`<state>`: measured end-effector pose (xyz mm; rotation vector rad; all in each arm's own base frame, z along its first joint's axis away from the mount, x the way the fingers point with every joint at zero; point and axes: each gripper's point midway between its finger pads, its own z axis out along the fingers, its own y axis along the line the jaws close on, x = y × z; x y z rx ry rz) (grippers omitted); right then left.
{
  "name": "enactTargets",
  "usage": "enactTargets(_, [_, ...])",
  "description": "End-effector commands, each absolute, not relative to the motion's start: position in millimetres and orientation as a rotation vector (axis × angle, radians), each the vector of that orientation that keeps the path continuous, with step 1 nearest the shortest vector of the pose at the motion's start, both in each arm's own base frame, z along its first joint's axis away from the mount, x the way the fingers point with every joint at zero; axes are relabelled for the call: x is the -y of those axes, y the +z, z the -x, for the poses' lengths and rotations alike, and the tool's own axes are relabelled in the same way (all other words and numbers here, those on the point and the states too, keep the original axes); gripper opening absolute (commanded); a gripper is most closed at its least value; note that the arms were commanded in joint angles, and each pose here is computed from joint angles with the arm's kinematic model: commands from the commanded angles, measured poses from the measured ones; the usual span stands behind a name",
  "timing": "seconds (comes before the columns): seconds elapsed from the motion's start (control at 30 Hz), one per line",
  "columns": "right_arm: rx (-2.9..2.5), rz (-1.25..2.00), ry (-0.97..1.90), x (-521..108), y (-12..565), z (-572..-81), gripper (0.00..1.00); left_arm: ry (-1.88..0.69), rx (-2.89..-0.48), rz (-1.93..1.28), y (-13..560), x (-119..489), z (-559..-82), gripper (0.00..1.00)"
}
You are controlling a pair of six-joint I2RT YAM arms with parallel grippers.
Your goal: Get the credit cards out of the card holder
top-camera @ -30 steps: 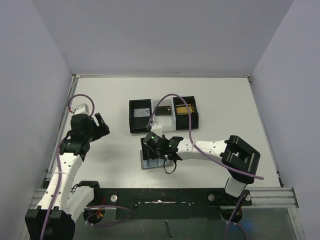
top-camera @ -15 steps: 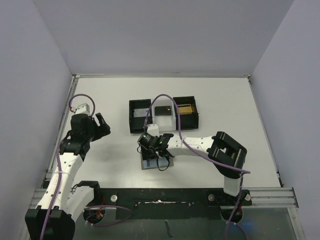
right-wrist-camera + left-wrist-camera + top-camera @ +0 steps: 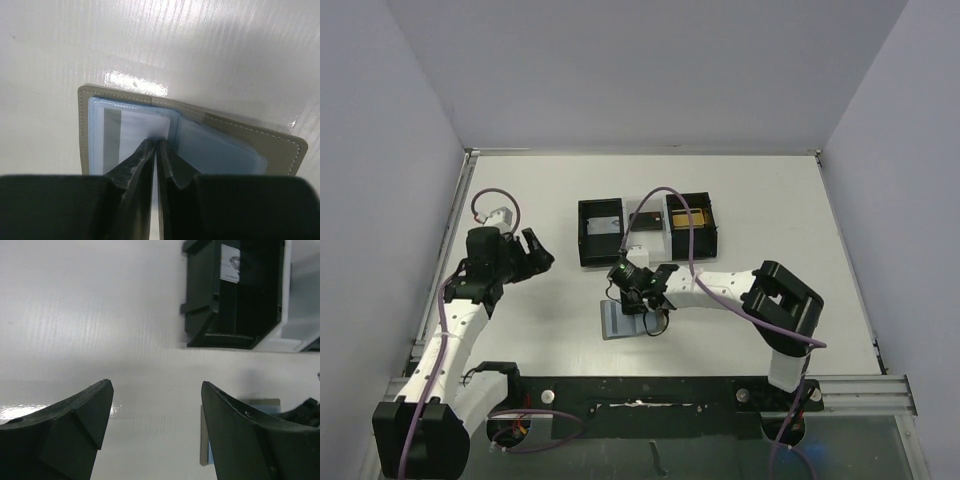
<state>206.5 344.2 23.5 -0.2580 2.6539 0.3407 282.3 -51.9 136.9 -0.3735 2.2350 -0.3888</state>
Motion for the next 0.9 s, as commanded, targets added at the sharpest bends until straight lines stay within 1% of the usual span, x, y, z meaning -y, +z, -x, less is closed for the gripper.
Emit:
enactTargets(0.0, [-2.689, 0.212, 0.409, -340, 14, -203, 0.05, -0.722, -2.203, 0.244, 149, 101, -283, 0.67])
enactTargets(0.13, [-2.709, 0.15, 0.515, -336, 8, -202, 0.0, -0.981, -2.234, 0.172, 146, 148, -262, 0.61])
enactTargets(0.23, [-2.718, 0.109, 0.607, -332, 5, -200, 0.0, -1.078, -2.252, 0.087, 144, 188, -243, 0.6])
enactTargets(0.33, [-2.728, 0.07, 0.684, -329, 1, -199, 0.0, -1.157, -2.253, 0.102, 139, 212, -231, 0.59])
enactTargets(0.5, [-2.745, 0.032, 0.71, -323, -5, -197, 0.0, -1.243, -2.277, 0.166, 119, 234, -217, 0.55])
enactTargets(0.63, [-2.754, 0.004, 0.697, -317, -9, -198, 0.0, -1.235, -2.339, 0.2, 100, 243, -211, 0.51])
enactTargets(0.77, [-2.755, -0.008, 0.698, -316, -10, -198, 0.0, -1.239, -2.369, 0.232, 88, 249, -208, 0.44])
enactTargets(0.87, [-2.756, -0.005, 0.699, -316, -10, -198, 0.0, -1.243, -2.376, 0.249, 82, 249, -207, 0.42])
